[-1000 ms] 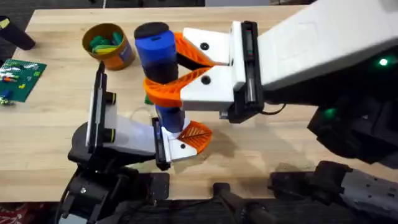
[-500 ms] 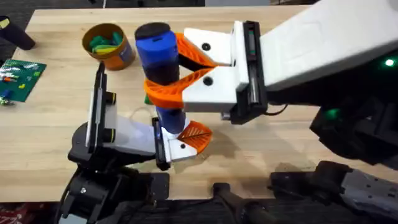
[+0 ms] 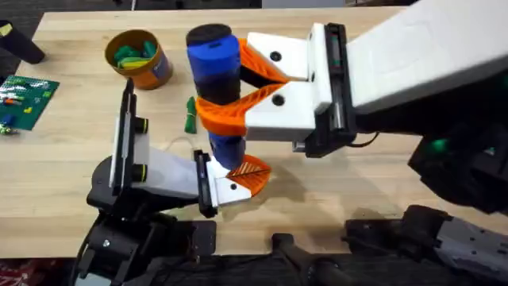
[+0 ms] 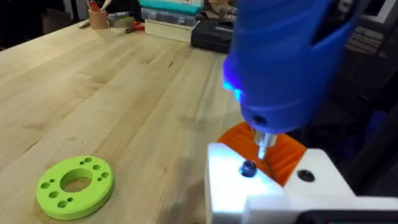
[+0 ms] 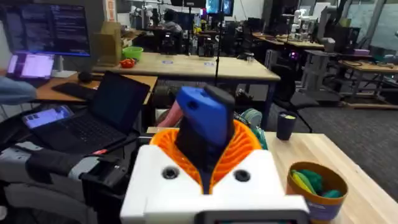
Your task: Pick up the gripper from the table and insert it into the empty holder that is missing its gripper. Then pick up a screw, insert it into the mounting hole, and use the screwdriver to tighten it. Finally, clean up the table by picking up the vegetable and placing it into the bucket.
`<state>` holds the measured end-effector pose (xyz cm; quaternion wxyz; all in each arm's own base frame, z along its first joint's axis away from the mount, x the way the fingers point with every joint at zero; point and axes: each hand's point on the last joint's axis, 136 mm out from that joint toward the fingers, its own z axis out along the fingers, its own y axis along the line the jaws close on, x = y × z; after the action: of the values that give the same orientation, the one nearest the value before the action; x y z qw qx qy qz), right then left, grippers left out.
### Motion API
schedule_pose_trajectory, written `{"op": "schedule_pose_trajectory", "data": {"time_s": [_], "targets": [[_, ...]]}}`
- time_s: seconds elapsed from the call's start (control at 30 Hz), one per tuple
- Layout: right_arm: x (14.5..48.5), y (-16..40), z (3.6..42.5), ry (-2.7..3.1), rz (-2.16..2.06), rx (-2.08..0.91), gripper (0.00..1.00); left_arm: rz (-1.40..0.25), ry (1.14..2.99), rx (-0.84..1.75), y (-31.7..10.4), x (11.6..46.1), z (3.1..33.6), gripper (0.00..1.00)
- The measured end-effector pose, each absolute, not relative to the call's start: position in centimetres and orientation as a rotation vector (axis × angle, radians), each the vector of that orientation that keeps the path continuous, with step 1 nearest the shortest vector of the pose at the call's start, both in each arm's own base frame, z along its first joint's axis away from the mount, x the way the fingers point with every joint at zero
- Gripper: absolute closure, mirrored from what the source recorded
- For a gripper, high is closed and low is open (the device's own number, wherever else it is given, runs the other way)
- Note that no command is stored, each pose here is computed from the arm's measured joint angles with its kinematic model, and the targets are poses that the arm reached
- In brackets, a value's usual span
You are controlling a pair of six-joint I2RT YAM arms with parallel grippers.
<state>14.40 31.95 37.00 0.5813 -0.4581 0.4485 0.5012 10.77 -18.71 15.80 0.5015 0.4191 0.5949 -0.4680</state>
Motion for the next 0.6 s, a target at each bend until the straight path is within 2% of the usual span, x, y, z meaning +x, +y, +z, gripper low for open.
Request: {"op": "schedule_pose_trajectory", "data": {"time_s": [0.6], "targets": [[14.82, 32.48, 36.23, 1.065, 1.171, -1.080, 0.955, -1.131, 1.438, 1.012, -18.70, 10.78, 15.80, 0.994]]}}
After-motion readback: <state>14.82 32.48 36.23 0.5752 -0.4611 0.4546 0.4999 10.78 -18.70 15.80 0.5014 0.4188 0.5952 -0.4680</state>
